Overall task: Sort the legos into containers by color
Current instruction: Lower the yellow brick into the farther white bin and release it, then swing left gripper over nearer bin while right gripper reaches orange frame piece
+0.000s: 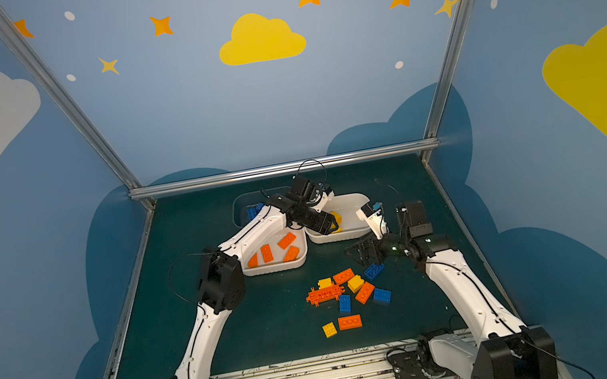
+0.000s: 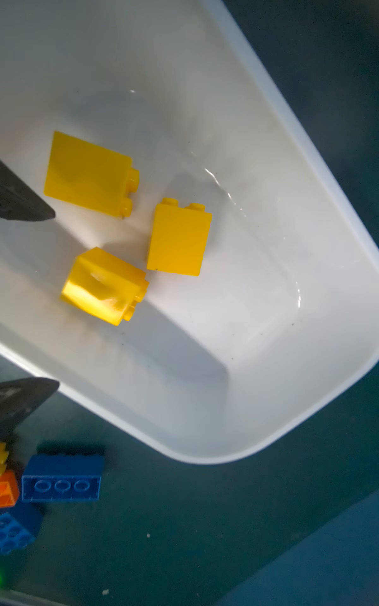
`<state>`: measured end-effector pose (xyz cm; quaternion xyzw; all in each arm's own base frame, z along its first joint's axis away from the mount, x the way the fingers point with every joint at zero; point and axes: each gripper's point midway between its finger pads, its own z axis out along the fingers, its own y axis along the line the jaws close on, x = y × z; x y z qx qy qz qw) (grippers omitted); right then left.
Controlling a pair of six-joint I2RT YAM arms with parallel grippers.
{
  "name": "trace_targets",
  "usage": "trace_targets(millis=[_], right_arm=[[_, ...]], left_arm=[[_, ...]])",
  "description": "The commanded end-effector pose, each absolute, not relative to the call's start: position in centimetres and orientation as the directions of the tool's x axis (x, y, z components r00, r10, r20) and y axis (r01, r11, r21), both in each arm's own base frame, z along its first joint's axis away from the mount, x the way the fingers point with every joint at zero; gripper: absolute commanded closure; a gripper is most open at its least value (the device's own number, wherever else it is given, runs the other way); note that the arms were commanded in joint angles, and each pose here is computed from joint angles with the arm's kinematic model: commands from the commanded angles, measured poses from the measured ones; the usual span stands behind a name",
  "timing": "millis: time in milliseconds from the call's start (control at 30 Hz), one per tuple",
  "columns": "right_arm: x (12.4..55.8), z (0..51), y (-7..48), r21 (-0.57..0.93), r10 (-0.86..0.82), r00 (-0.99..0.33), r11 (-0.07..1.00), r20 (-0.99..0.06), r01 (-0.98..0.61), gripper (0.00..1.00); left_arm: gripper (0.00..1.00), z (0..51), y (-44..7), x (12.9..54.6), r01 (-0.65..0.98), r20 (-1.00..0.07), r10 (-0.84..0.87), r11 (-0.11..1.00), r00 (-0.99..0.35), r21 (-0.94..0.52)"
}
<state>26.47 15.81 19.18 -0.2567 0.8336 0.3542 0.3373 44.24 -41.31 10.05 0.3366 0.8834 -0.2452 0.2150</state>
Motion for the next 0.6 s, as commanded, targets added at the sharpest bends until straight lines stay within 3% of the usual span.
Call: trace_targets(millis=[0,267,567], right_arm=[[25.3,19.7,16.6,0.402,-0.248,-0.603,0.550,-0.758,-0.732,0.10],[23.8,17.4,18.1,0.259,-0.441,-0.484,0.477,-0.756,-0.840,0.11],[23.8,14.0,20.6,0.147,-0.653,-0.365,0.364,-0.664,-0.920,0.11]], left_arm=[[0.03,16.2,-40.0,42.0,0.729,-0.579,0.481,0.598,-0.659,-0.333],[0.00,20.8,-33.4,35.8,0.697,-0.572,0.409,0.522,-0.711,-0.492],[0.00,22.5,-25.8,30.1,0.611,-0.545,0.292,0.504,-0.786,-0.610]])
